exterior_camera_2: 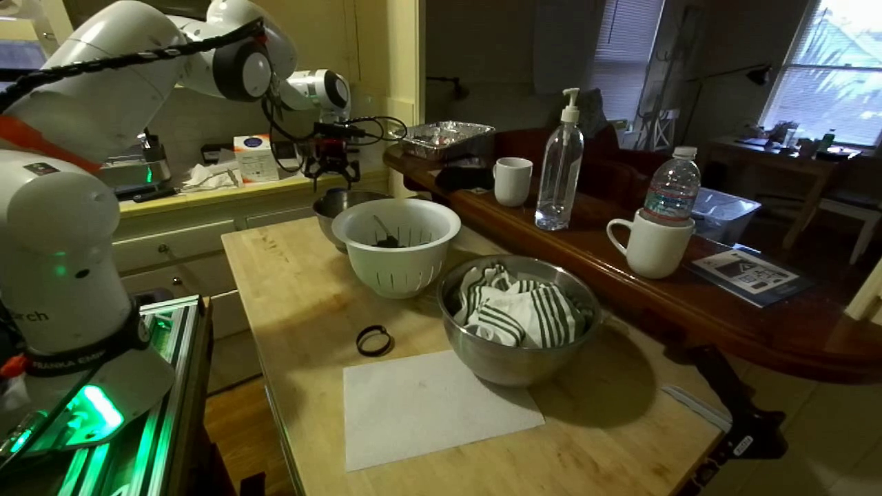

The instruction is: Put the blue spoon on the top countertop

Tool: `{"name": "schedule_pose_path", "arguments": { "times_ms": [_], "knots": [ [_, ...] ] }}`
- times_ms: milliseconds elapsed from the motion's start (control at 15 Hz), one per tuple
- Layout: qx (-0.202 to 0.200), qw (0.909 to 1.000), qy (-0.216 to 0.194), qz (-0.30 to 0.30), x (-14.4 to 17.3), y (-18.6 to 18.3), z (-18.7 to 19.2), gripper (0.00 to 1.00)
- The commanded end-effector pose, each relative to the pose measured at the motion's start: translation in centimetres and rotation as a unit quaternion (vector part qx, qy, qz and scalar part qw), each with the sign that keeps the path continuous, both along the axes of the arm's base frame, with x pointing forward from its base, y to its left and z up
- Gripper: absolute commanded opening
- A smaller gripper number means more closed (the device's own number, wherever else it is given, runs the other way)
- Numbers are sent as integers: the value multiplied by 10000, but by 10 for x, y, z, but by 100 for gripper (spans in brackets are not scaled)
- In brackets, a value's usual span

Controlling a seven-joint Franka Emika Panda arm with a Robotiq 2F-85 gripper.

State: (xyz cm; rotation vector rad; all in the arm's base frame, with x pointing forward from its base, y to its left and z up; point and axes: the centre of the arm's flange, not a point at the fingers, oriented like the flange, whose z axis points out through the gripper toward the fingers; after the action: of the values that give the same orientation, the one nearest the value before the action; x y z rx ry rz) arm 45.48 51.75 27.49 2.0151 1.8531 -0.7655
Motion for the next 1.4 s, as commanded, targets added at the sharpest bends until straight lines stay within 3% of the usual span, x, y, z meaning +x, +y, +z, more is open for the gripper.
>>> {"name": "schedule_pose_path", "arguments": {
  "times_ms": [0, 333, 733, 1333],
  "knots": [
    [-485, 9987, -151, 29, 14, 5, -13, 100],
    [-688, 9965, -461, -54, 36, 3, -27, 100],
    [-567, 9951, -724, -376, 55, 12, -40, 100],
    [-427, 9954, -775, -377, 45, 26, -50, 100]
  ]
}}
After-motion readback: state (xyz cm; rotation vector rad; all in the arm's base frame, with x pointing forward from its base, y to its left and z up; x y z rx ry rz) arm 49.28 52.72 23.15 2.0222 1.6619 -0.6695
